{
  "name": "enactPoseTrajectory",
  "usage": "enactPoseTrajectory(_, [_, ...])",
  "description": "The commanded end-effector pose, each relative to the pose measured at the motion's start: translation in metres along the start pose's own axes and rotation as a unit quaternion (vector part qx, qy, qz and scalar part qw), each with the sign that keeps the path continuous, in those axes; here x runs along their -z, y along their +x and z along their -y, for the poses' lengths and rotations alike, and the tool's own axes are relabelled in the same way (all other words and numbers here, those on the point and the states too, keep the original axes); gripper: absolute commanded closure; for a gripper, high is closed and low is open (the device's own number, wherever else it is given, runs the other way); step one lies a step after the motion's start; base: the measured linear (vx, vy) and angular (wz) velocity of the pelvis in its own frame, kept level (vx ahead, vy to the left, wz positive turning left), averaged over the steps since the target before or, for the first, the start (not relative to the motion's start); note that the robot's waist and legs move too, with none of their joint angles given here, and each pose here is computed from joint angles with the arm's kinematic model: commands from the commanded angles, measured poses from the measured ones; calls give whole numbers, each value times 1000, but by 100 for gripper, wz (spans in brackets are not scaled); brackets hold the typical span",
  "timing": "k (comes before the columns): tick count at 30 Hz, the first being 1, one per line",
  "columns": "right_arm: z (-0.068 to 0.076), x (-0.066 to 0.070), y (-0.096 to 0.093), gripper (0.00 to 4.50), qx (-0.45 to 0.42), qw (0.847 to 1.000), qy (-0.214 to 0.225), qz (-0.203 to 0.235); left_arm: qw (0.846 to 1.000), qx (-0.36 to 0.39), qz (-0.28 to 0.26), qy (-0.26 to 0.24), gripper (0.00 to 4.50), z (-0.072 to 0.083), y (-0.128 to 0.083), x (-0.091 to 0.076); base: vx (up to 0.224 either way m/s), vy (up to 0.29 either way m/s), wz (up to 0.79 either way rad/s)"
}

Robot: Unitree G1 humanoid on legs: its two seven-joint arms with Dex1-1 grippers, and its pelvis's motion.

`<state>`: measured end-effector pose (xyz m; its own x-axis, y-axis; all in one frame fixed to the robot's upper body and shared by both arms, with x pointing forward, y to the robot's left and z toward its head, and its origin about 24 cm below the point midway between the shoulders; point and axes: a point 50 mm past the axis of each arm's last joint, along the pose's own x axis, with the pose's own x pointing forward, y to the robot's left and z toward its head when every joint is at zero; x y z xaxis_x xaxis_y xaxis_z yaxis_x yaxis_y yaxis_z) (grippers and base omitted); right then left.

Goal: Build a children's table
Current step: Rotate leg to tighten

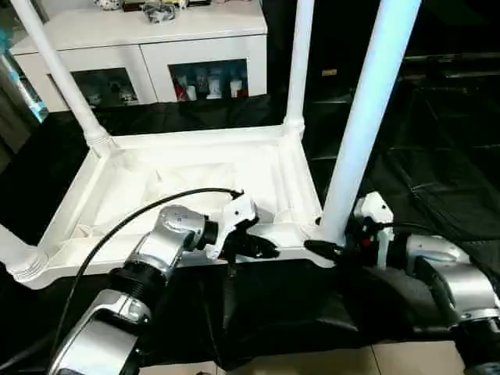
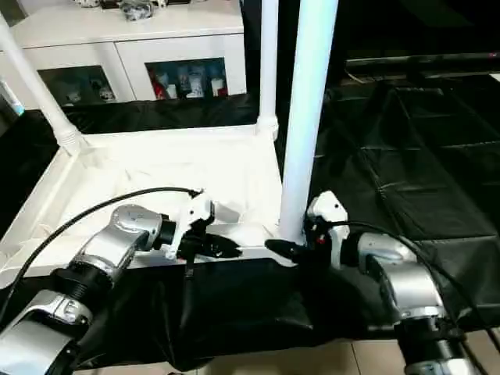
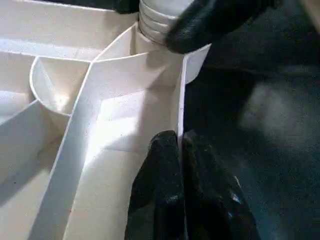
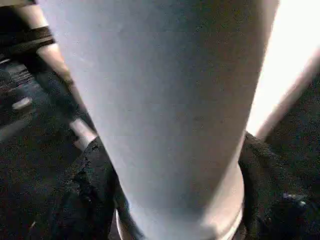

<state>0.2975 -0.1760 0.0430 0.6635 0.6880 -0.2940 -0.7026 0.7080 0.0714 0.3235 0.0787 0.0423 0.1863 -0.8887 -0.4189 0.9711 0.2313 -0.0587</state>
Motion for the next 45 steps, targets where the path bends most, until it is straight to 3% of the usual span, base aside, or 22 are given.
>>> enactPoseTrajectory(1, [-4,15,21,175,75,996,36,-22,996,-77,54,13,450,-11,13,-29,0,0,0])
enactPoseTrajectory(5, [1,20,31,175,163,984,74,-20,991,-122,59,0,450,-14,24,-37,0,0,0])
enactPoseTrajectory(6, [-4,22,41,175,195,977,79,-24,987,-142,70,-11,450,-13,36,-45,0,0,0])
enactPoseTrajectory(9, [-13,20,51,175,183,981,63,-20,988,-134,78,-10,450,-9,44,-51,0,0,0])
enactPoseTrajectory(11, [-19,14,55,119,146,985,94,10,990,-117,81,-4,450,-6,46,-52,0,0,0])
enactPoseTrajectory(13, [-21,8,54,102,120,987,107,29,992,-100,81,0,450,-5,46,-52,0,0,0])
enactPoseTrajectory(14, [-19,5,50,102,106,989,95,35,994,-74,80,8,450,-3,42,-48,0,0,0])
enactPoseTrajectory(16, [-16,3,45,62,91,992,79,32,996,-44,76,13,450,0,39,-43,0,0,0])
enactPoseTrajectory(22, [-15,-1,19,62,-25,1000,9,13,997,32,66,20,450,6,22,-32,0,0,0])
enactPoseTrajectory(30, [-18,-2,-10,62,-148,988,-43,-24,994,108,27,13,450,10,-5,-15,0,0,0])
enactPoseTrajectory(36, [-17,-6,-11,107,-156,987,-38,-19,993,117,23,9,450,12,-11,-13,0,0,0])
enactPoseTrajectory(37, [-18,-6,-11,132,-159,986,-37,-18,993,117,24,9,450,12,-11,-13,0,0,0])
enactPoseTrajectory(41, [-24,-4,-7,150,-167,985,-26,-15,994,101,33,12,450,11,-8,-16,0,0,0])
enactPoseTrajectory(45, [-18,4,4,170,-88,996,-16,-22,998,47,42,12,450,5,0,-20,0,0,0])
